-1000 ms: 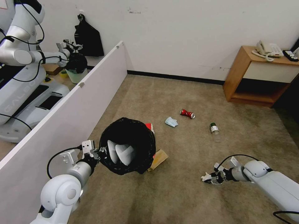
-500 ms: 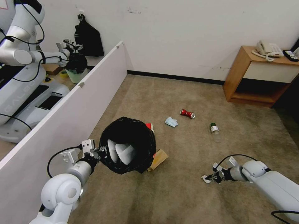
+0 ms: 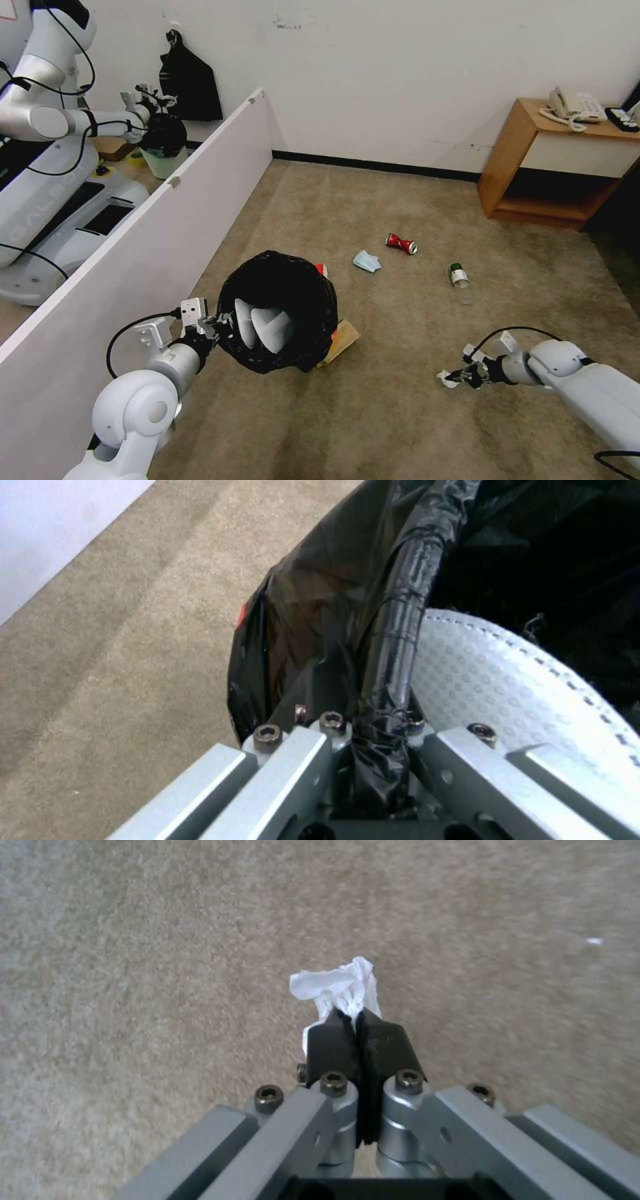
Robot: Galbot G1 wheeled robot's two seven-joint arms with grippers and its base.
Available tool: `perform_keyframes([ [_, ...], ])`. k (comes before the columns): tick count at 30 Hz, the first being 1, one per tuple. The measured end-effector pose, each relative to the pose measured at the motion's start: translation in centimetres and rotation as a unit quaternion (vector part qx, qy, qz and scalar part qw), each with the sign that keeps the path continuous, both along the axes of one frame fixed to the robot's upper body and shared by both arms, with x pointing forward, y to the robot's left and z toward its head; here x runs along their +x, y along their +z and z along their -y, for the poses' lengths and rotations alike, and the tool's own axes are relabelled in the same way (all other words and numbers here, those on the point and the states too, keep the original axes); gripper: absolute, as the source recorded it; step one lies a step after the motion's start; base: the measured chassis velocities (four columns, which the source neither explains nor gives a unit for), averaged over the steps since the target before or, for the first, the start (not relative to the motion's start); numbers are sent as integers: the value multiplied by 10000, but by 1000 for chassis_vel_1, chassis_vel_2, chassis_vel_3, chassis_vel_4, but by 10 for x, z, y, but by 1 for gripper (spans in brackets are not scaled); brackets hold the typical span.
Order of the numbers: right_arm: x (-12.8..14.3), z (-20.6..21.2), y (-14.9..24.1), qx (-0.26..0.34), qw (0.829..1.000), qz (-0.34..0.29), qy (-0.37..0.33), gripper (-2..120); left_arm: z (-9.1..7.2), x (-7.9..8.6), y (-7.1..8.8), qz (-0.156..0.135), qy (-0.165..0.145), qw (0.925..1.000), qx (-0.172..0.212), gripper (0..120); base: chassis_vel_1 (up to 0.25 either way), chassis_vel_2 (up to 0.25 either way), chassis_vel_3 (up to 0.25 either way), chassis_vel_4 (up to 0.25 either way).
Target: Pick up the trash bin and place the garbage on the floor into it.
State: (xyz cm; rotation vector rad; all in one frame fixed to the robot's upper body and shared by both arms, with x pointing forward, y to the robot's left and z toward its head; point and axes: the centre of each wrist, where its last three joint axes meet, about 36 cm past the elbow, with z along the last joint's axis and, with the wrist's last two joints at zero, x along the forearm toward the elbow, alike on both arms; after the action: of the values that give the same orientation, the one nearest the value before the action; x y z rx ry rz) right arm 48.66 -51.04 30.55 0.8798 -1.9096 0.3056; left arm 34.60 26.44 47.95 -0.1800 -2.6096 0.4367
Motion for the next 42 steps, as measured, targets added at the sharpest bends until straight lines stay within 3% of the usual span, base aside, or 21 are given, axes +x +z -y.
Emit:
perform_keyframes([
  [12,-30,38,89,0,9979,640,-109,0,7,-2,1,-80,-322,9994,137,0,0,0,0,0],
  [27,-19,28,195,232,9835,1750,382,0,10,-3,11,-229,-618,9977,181,0,0,0,0,0],
  [34,-11,-5,243,790,9653,2385,712,0,5,-1,33,-214,-804,9962,239,0,0,0,0,0],
  [38,-10,-35,286,1186,9465,2870,877,0,3,10,54,-133,-1024,9940,361,0,0,0,0,0],
  [42,-11,-44,306,1306,9380,3076,922,0,9,16,60,-65,-1091,9934,360,0,0,0,0,0],
])
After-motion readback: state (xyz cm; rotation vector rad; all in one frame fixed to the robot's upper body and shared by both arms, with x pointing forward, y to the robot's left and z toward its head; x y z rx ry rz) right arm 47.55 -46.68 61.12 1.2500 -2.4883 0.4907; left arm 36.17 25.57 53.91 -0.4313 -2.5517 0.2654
